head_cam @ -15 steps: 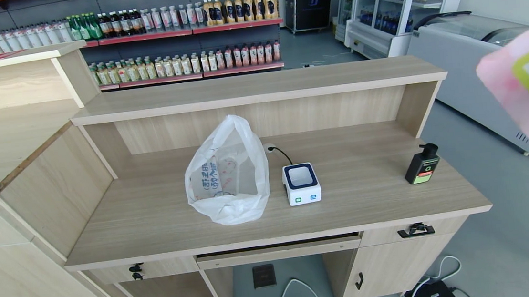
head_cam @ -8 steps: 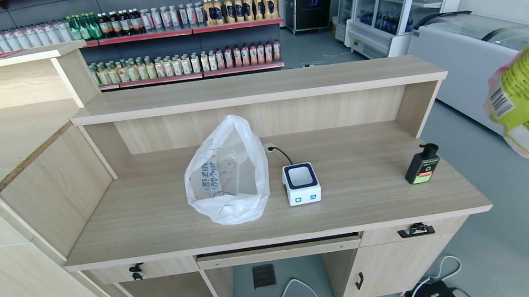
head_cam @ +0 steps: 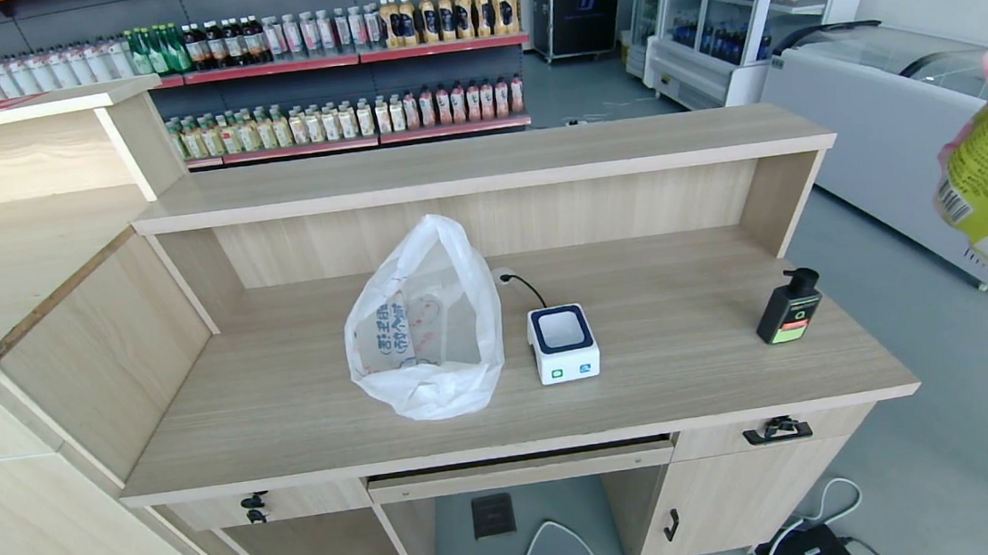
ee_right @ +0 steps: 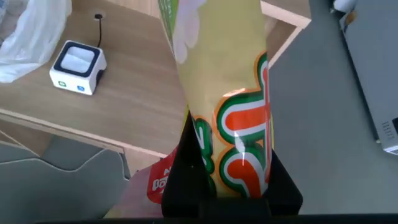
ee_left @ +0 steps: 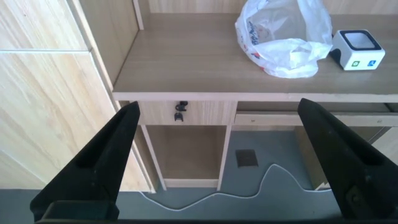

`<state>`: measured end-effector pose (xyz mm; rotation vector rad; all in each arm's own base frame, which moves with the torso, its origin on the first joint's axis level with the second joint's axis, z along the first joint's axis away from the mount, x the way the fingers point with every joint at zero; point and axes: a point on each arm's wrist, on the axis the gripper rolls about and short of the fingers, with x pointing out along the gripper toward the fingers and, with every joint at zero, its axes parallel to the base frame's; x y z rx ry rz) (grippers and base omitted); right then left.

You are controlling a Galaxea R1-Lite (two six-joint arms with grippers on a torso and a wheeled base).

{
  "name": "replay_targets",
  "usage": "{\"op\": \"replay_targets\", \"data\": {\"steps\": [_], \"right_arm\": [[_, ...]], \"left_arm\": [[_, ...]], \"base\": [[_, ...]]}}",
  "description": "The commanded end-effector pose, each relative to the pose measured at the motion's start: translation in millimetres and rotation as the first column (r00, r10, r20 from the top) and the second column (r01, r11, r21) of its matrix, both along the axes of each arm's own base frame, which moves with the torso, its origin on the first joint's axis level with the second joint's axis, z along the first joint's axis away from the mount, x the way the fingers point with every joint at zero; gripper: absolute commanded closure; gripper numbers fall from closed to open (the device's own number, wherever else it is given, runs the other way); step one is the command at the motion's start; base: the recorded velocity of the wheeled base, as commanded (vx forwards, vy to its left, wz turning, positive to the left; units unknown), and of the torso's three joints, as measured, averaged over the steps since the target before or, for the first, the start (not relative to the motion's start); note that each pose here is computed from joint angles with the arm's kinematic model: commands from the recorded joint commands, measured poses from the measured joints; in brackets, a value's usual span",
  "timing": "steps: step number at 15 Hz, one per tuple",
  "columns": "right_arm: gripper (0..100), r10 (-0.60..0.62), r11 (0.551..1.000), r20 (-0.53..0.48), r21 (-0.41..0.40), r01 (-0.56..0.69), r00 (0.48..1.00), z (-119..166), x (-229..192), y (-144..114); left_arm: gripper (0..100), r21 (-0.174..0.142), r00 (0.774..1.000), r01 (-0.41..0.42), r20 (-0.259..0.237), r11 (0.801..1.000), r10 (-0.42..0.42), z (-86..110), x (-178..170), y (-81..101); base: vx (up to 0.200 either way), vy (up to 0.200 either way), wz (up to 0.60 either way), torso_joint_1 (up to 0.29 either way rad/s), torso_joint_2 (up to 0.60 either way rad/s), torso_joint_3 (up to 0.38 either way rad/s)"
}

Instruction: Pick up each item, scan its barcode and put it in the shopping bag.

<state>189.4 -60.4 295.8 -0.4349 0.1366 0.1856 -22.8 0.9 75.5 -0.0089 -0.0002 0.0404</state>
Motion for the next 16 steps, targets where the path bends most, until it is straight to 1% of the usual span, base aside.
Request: {"op": "replay_targets", "data": {"steps": [1, 4, 6, 7, 8, 9, 10, 12, 13, 15, 16], "right_arm": [[100, -0.024, 0.992, -0.018, -0.124, 0.022, 1.000, -7, 11, -14], [100, -0.007, 0.992, -0.013, -0.128, 0.005, 1.000, -5, 15, -12], [100, 0.003, 0.990, -0.006, -0.143, -0.004, 1.000, -2, 23, -13], [100, 0.011, 0.986, -0.015, -0.163, -0.014, 1.000, -4, 28, -15], [100, 0.021, 0.978, -0.027, -0.205, -0.026, 0.999, -8, 32, -17], [100, 0.037, 0.958, -0.039, -0.283, -0.047, 0.999, -14, 38, -20], [100, 0.054, 0.936, -0.055, -0.344, -0.070, 0.997, -20, 44, -22], [100, 0.091, 0.896, -0.092, -0.427, -0.122, 0.992, -35, 58, -27], [100, 0.121, 0.879, -0.107, -0.449, -0.157, 0.987, -40, 68, -26], [100, 0.188, 0.870, -0.137, -0.436, -0.230, 0.973, -51, 88, -19], [100, 0.199, 0.869, -0.145, -0.431, -0.243, 0.969, -54, 91, -17]], "left_arm": [[0, 0.000, 1.000, -0.001, 0.000, 1.000, 0.001, 0.0, 0, 0.0], [0, 0.000, 1.000, -0.001, 0.000, 1.000, 0.001, 0.0, 0, 0.0], [0, 0.000, 1.000, -0.001, 0.000, 1.000, 0.001, 0.0, 0, 0.0], [0, 0.000, 1.000, -0.001, 0.000, 1.000, 0.001, 0.0, 0, 0.0], [0, 0.000, 1.000, -0.001, 0.000, 1.000, 0.001, 0.0, 0, 0.0], [0, 0.000, 1.000, -0.001, 0.000, 1.000, 0.001, 0.0, 0, 0.0], [0, 0.000, 1.000, -0.001, 0.000, 1.000, 0.001, 0.0, 0, 0.0], [0, 0.000, 1.000, -0.001, 0.000, 1.000, 0.001, 0.0, 0, 0.0], [0, 0.000, 1.000, 0.001, 0.000, 1.000, -0.001, 0.0, 0, 0.0], [0, 0.000, 1.000, -0.001, 0.000, 1.000, 0.001, 0.0, 0, 0.0], [0, 0.000, 1.000, -0.001, 0.000, 1.000, 0.001, 0.0, 0, 0.0]], "base": [[0.000, 0.000, 0.60, 0.002, 0.01, -0.002], [0.000, 0.000, 0.60, 0.006, 0.00, 0.002], [0.000, 0.000, 0.60, 0.007, 0.00, -0.002], [0.000, 0.000, 0.60, 0.007, 0.00, 0.007], [0.000, 0.000, 0.00, 0.000, 0.00, 0.000], [0.000, 0.000, 0.00, -0.066, 0.13, 0.095], [0.000, 0.000, 0.00, -0.100, 0.25, 0.134], [0.000, 0.000, 0.00, -0.016, 0.05, 0.028], [0.000, 0.000, 0.00, 0.000, 0.00, 0.000], [0.000, 0.000, 0.00, 0.000, 0.00, 0.000], [0.000, 0.000, 0.00, 0.000, 0.00, 0.000]]}}
